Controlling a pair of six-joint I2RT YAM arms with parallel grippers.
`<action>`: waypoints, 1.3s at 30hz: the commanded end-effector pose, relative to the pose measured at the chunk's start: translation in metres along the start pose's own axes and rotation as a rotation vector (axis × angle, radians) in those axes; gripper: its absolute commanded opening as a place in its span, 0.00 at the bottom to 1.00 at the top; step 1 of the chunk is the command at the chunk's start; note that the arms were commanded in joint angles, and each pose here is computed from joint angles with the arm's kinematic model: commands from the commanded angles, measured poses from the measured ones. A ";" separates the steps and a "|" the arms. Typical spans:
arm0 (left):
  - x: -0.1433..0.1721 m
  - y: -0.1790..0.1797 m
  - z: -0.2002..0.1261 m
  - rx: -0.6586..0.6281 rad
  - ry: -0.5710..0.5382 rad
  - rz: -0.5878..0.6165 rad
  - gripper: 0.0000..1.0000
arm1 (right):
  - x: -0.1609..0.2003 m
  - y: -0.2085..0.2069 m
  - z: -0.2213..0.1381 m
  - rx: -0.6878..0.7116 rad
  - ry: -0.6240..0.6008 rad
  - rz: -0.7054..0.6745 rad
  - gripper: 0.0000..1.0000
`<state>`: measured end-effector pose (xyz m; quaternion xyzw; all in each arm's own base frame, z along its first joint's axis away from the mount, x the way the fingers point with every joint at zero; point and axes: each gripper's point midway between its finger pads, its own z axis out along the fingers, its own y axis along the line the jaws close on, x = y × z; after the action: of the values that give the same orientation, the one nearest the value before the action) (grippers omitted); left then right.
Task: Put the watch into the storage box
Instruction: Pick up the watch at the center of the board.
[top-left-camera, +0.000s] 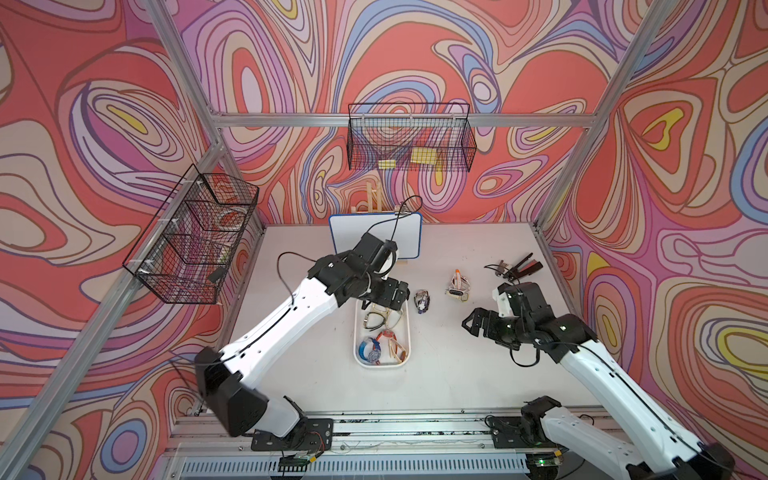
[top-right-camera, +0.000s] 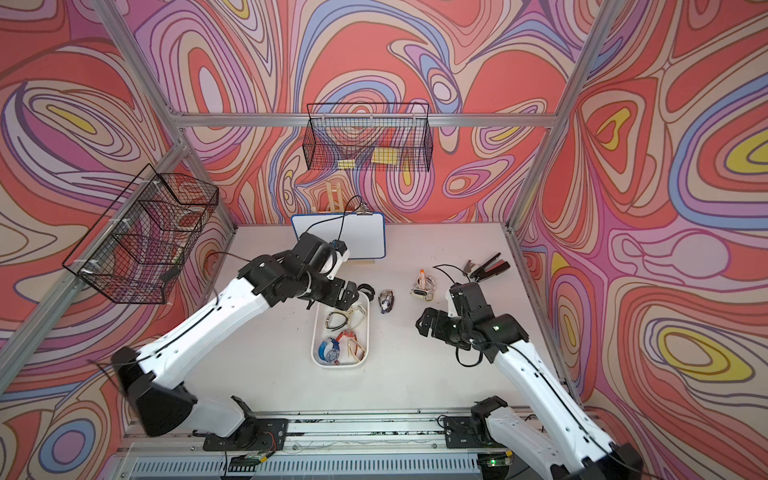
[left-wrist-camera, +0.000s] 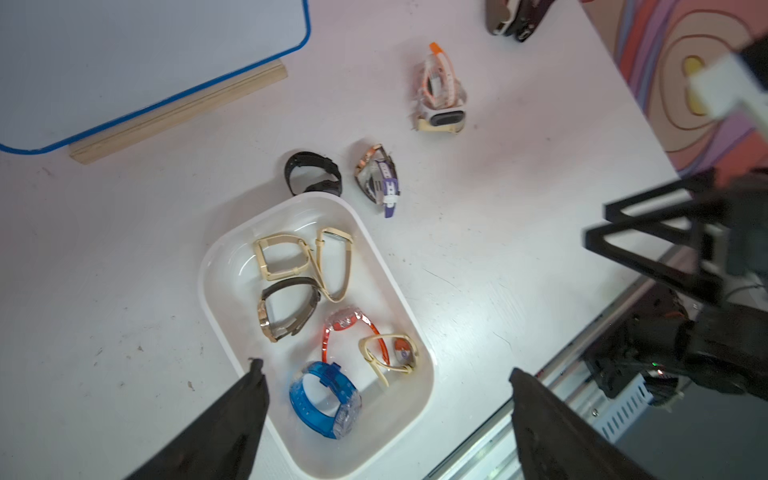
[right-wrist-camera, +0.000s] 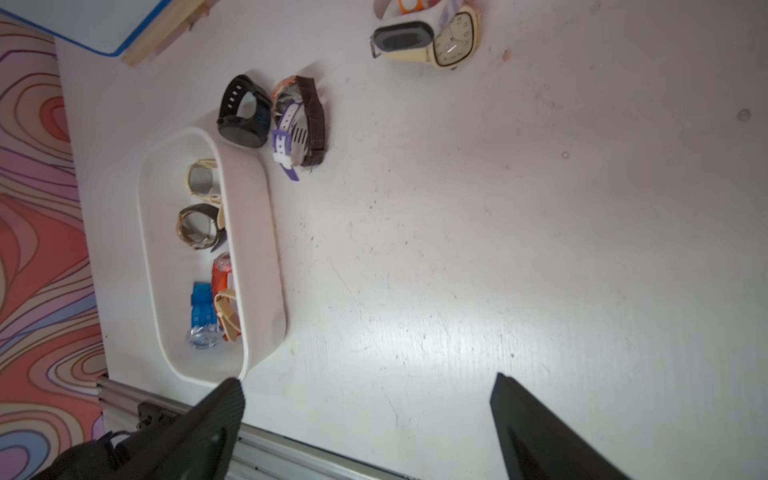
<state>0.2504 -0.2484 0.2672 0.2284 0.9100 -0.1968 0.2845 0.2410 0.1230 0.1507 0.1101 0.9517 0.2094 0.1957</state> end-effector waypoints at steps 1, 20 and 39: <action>0.014 -0.029 -0.017 0.102 -0.082 0.045 0.99 | -0.046 0.011 0.017 -0.003 -0.094 0.024 0.98; 0.103 -0.080 -0.029 0.173 -0.195 0.186 0.99 | -0.161 0.000 0.111 0.125 -0.021 -0.124 0.55; 0.118 -0.072 -0.017 0.096 -0.164 0.198 0.99 | -0.165 -0.014 0.146 0.171 0.026 -0.183 0.32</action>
<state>0.1161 -0.2676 0.2311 0.3176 0.8395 -0.2480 0.3646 0.4397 0.1111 0.0813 0.0413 0.9757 0.1043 0.1880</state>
